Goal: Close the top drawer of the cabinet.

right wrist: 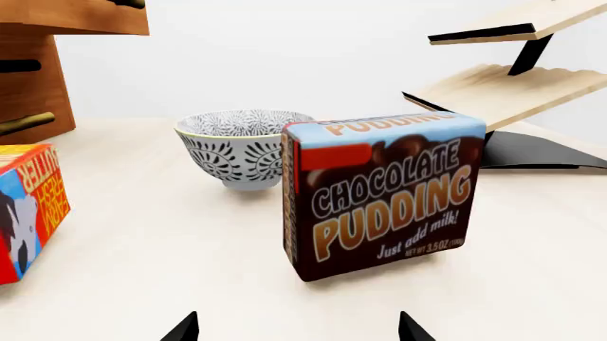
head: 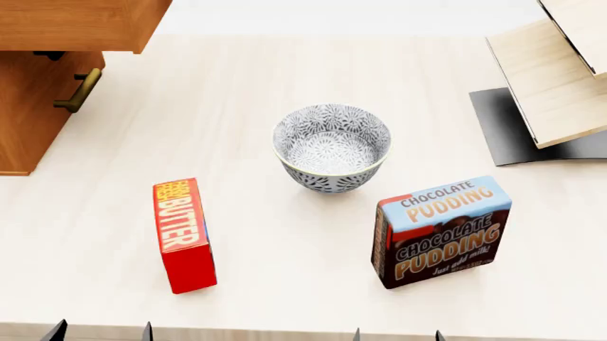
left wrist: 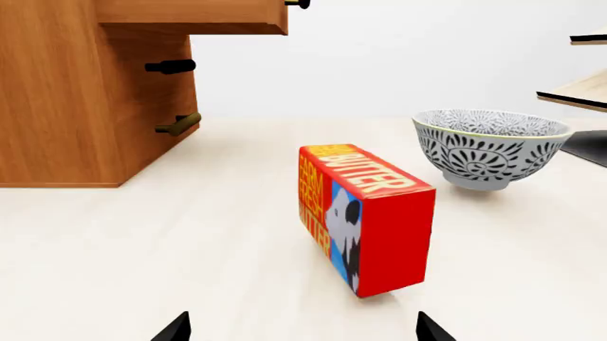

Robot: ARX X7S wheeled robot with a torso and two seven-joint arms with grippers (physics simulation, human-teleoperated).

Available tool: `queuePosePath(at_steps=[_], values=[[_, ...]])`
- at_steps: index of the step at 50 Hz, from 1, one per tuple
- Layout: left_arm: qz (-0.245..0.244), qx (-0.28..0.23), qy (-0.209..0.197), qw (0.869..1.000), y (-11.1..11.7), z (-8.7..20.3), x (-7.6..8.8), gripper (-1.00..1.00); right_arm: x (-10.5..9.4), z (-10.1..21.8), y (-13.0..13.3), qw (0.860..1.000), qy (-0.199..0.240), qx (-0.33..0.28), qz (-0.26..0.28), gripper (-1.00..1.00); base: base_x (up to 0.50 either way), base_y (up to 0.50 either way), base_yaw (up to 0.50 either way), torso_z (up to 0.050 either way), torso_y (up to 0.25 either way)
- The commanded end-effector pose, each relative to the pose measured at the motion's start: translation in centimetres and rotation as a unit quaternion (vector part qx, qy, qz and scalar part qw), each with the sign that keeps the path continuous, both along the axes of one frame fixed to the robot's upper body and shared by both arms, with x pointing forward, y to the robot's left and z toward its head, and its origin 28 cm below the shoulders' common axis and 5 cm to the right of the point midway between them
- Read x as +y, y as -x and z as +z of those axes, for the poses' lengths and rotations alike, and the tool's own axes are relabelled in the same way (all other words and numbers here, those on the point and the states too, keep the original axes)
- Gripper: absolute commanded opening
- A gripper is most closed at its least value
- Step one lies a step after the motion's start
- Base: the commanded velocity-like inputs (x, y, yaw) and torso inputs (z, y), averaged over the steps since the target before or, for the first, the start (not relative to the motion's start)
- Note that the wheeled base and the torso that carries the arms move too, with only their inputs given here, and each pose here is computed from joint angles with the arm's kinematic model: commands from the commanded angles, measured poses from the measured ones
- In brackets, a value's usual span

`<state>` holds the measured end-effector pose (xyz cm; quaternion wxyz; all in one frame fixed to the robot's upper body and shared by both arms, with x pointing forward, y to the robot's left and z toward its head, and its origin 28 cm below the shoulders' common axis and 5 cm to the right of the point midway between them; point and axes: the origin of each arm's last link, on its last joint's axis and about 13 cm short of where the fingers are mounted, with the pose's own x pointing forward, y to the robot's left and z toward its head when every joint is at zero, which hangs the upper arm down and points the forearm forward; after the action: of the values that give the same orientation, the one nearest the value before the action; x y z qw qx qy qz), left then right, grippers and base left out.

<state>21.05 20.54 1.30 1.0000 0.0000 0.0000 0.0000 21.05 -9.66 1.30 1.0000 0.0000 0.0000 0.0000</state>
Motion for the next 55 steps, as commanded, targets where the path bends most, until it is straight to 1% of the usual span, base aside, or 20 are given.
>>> queuePosePath(at_steps=[1,17,18,19,20,21,24,26,27,29,30,31,36,37,39,41,43,44,50,55], values=[[0.000,0.000,0.000,1.000,0.0,0.1,0.0,1.00,0.0,0.1,0.0,1.000,0.000,0.000,0.000,1.00,0.00,0.00,0.00,0.000,0.000],[0.001,-0.007,-0.003,1.000,0.1,0.1,0.0,1.00,0.0,-0.2,0.2,1.000,0.007,0.003,-0.006,1.00,0.00,0.00,0.00,0.000,0.000],[0.002,-0.007,-0.001,1.000,0.0,0.5,0.2,1.00,-0.1,-0.2,0.0,1.000,0.016,0.014,-0.021,1.00,0.00,0.00,0.00,0.000,0.000],[0.006,0.000,0.012,1.000,-0.2,1.1,0.4,1.00,-0.4,0.1,-0.2,0.999,0.020,0.012,-0.037,1.00,0.00,0.00,0.00,0.000,0.000],[0.006,0.000,0.012,1.000,-0.2,1.1,0.4,1.00,-0.4,0.1,-0.2,0.999,0.020,0.012,-0.037,1.00,0.00,0.00,0.00,0.000,0.000],[0.005,0.004,0.026,1.000,-0.6,2.6,0.7,1.00,-0.7,1.7,-0.5,0.999,0.013,0.020,-0.033,1.00,0.00,0.00,0.00,0.000,0.000],[-0.014,0.024,0.029,0.999,-0.5,4.9,0.8,1.00,-1.1,4.3,-0.9,0.999,0.014,0.039,-0.026,1.00,0.00,0.00,0.00,0.000,0.000],[-0.014,0.018,0.027,0.999,-0.6,6.6,1.1,1.00,-1.2,6.0,-1.0,0.998,0.034,0.041,-0.037,1.00,0.00,0.00,0.00,0.000,0.000],[-0.015,0.014,0.030,0.999,-0.7,8.2,1.3,1.00,-1.3,7.6,-1.0,0.997,0.044,0.039,-0.039,1.00,0.00,0.00,0.00,0.000,0.000],[-0.016,0.013,0.031,0.999,-0.7,8.8,1.4,1.00,-1.3,8.3,-0.9,0.998,0.048,0.029,-0.038,1.00,0.00,0.00,0.00,0.000,0.000],[-0.020,0.017,0.035,0.999,-0.5,10.1,1.5,1.00,-1.3,10.0,-0.7,0.998,0.052,0.029,-0.013,1.00,0.00,0.00,0.00,0.000,0.000],[-0.021,0.016,0.034,0.999,-0.4,10.6,1.5,1.00,-1.3,10.6,-0.6,0.998,0.054,0.027,-0.002,1.00,0.00,0.00,0.00,0.000,0.000],[-0.030,0.009,0.044,0.999,0.1,12.7,1.5,1.00,-1.3,11.9,-0.4,0.996,0.085,0.005,0.004,1.00,0.00,0.00,0.00,0.000,0.000],[-0.032,-0.012,0.042,0.998,0.1,13.4,1.5,1.00,-1.3,12.2,-0.2,0.997,0.073,0.009,0.022,1.00,0.00,0.00,0.00,0.000,0.000],[-0.044,0.005,0.058,0.997,0.2,13.6,1.5,1.00,-1.4,12.5,-0.1,0.997,0.075,0.001,0.012,1.00,0.00,0.00,0.00,0.000,0.000],[-0.044,0.000,0.058,0.997,0.2,13.8,1.5,1.00,-1.7,12.7,-0.1,0.997,0.066,-0.024,-0.005,1.00,0.00,0.00,0.00,0.000,0.000],[-0.045,-0.001,0.058,0.997,0.4,13.9,1.5,1.00,-1.8,12.7,-0.1,0.997,0.070,-0.038,-0.005,1.00,0.00,0.00,0.00,0.000,0.000],[-0.046,-0.001,0.057,0.997,0.5,13.9,1.5,1.00,-1.8,12.6,-0.1,0.998,0.065,-0.025,0.002,1.00,0.00,0.00,0.00,0.000,0.000],[-0.038,0.007,0.056,0.998,0.3,13.3,1.8,1.00,-1.7,12.4,0.0,0.998,0.052,-0.029,0.018,1.00,0.00,0.00,0.00,0.000,0.000],[-0.038,0.001,0.054,0.998,0.3,13.3,1.9,1.00,-1.7,12.1,-0.2,0.998,0.050,-0.023,0.020,1.00,0.00,0.00,0.00,0.000,0.000]])
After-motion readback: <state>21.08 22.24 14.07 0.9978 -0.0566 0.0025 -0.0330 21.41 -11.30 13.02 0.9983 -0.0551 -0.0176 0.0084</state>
